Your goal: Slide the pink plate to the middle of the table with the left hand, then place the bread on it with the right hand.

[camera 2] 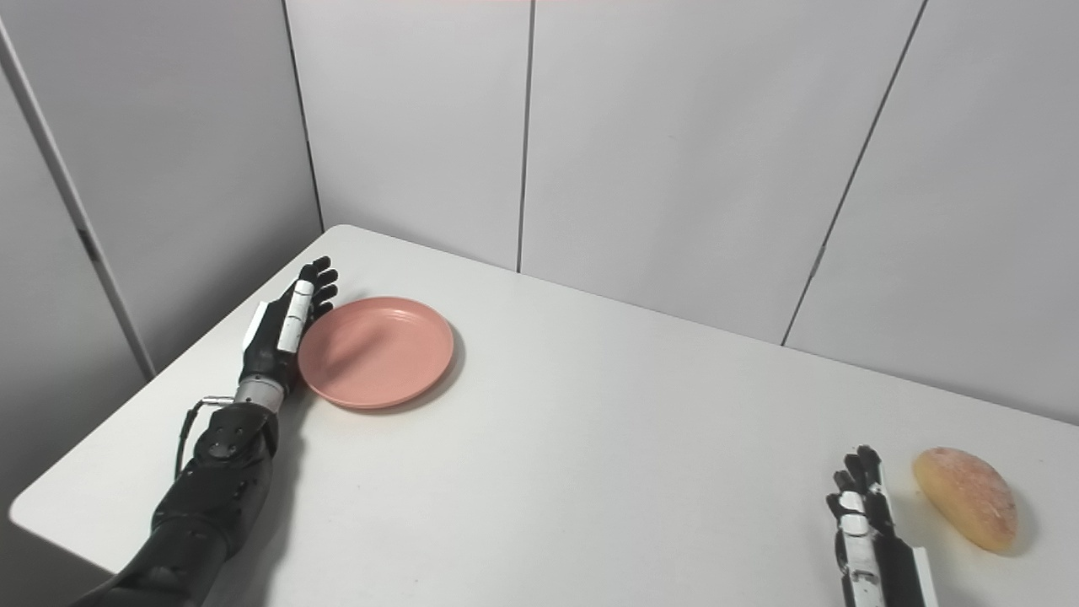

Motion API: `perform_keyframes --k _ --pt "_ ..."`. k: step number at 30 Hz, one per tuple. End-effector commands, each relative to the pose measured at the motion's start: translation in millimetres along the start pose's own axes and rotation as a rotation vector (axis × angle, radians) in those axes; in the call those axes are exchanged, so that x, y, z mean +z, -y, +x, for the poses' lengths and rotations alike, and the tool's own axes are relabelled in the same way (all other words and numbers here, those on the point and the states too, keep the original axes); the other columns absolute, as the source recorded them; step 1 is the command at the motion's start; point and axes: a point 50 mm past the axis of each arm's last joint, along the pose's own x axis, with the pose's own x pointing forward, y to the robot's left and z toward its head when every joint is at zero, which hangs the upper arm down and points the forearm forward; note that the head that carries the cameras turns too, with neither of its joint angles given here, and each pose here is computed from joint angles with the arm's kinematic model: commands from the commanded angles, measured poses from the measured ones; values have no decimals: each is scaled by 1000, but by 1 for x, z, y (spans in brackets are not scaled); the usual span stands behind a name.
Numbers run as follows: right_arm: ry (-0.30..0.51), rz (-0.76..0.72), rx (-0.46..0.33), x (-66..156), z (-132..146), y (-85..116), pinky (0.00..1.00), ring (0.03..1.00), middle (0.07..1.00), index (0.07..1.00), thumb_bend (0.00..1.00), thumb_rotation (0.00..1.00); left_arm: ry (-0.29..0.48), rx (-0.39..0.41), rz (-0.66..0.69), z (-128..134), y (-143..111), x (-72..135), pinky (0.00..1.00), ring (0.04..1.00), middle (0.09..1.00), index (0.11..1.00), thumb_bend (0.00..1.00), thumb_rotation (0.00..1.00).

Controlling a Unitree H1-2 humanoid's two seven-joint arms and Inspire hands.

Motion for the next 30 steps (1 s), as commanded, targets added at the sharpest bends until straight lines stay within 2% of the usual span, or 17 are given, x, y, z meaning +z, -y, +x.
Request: perform_keyframes --k 1,11,16,23,27,30 --pt "57 0 7 16 7 0 1000 1000 1000 1000 433 848 83 -1 3 13 -3 20 905 919 906 882 728 1000" --pt "61 2 5 16 7 0 1000 1000 1000 1000 444 836 71 7 16 8 -2 15 906 901 897 874 719 1000" --pt "58 -5 9 16 8 -1 1000 1000 1000 1000 427 847 78 -17 -35 7 7 18 909 910 893 876 710 1000" --pt "62 -5 6 17 8 -2 1000 1000 1000 1000 460 836 75 -44 -36 5 24 23 902 924 905 885 732 1000" --pt "62 -8 7 18 8 -2 1000 1000 1000 1000 461 845 77 -49 -49 2 32 21 885 915 900 874 712 1000" --pt "61 -11 7 18 8 -3 1000 1000 1000 1000 469 845 69 -66 -64 1 37 16 908 930 909 876 712 1000"
